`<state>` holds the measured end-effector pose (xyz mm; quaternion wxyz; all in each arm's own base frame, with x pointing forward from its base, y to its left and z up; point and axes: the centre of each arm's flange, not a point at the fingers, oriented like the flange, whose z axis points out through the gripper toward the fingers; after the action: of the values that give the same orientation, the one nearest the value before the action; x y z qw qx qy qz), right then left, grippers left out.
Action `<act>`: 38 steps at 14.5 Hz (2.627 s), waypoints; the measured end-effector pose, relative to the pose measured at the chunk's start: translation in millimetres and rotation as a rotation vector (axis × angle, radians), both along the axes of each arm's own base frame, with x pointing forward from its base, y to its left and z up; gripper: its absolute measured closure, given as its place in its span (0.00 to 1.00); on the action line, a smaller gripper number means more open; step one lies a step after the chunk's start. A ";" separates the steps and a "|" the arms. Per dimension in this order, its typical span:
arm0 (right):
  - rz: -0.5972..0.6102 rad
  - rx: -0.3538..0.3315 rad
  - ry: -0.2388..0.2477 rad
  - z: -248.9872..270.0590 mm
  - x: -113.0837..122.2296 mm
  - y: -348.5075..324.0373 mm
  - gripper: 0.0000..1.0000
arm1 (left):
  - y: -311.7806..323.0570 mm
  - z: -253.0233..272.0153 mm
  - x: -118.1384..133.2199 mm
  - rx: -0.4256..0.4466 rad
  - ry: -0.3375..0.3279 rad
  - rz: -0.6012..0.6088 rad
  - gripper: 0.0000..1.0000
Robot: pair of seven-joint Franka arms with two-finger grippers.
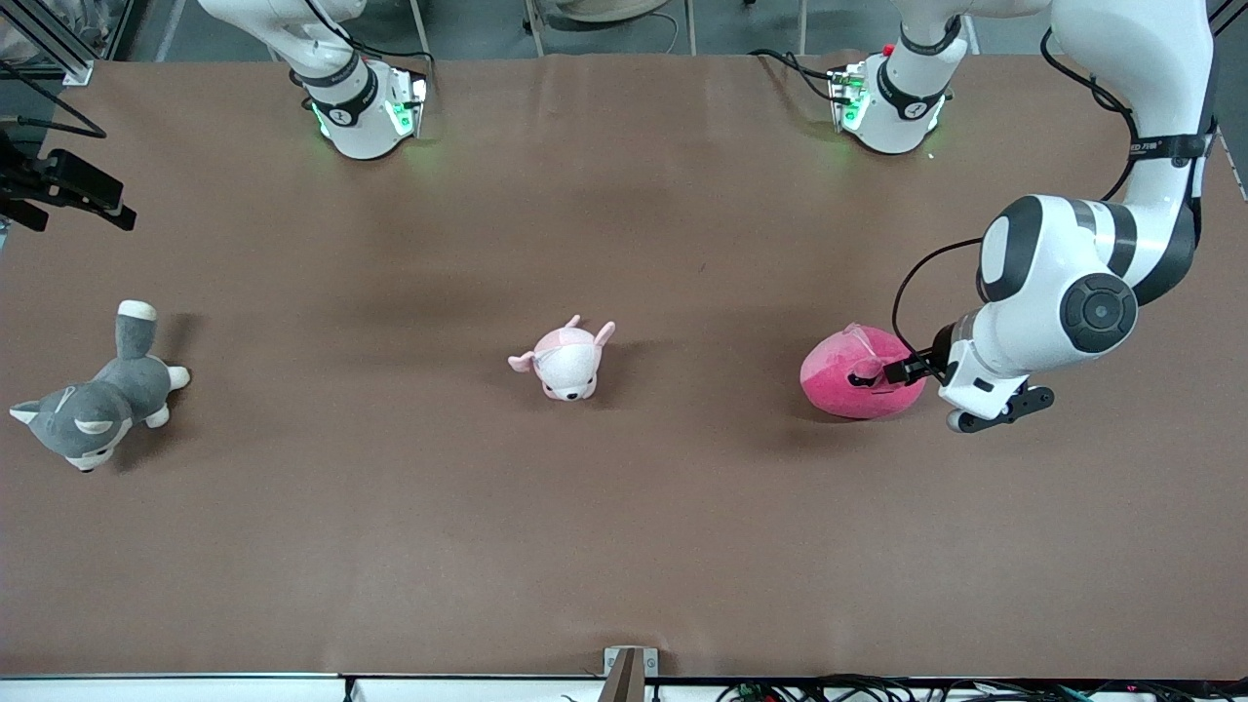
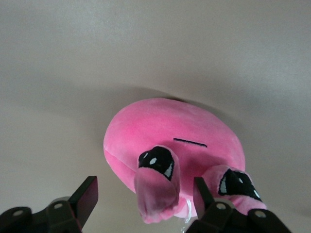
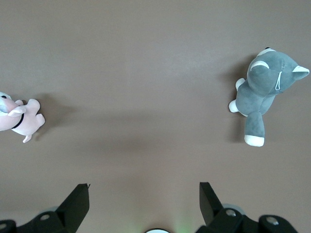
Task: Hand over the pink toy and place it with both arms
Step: 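Lower the left gripper onto the pink plush and close on it, then lift the pink plush with the left gripper toward the table middle, then grasp the pink plush with the right gripper beside the left gripper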
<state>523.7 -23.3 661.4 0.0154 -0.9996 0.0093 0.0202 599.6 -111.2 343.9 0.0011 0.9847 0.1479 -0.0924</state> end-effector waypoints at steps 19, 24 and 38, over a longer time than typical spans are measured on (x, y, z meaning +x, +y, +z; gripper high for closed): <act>-0.038 -0.033 0.100 -111.8 69.0 -18.5 0.00 | -100.8 184.7 -11.4 -0.055 -0.058 -0.058 0.90; -0.341 -0.040 0.128 -112.1 68.7 45.6 0.00 | -204.2 234.5 -46.6 -0.140 -0.110 -0.017 0.90; -0.880 0.088 0.184 -96.2 7.0 317.6 0.00 | -417.4 215.7 -150.9 -0.323 -0.190 0.076 0.90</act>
<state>530.7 294.3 565.2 0.0641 -0.8931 0.4337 0.1012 448.7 -528.5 559.6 0.1766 0.9697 0.1675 -0.0212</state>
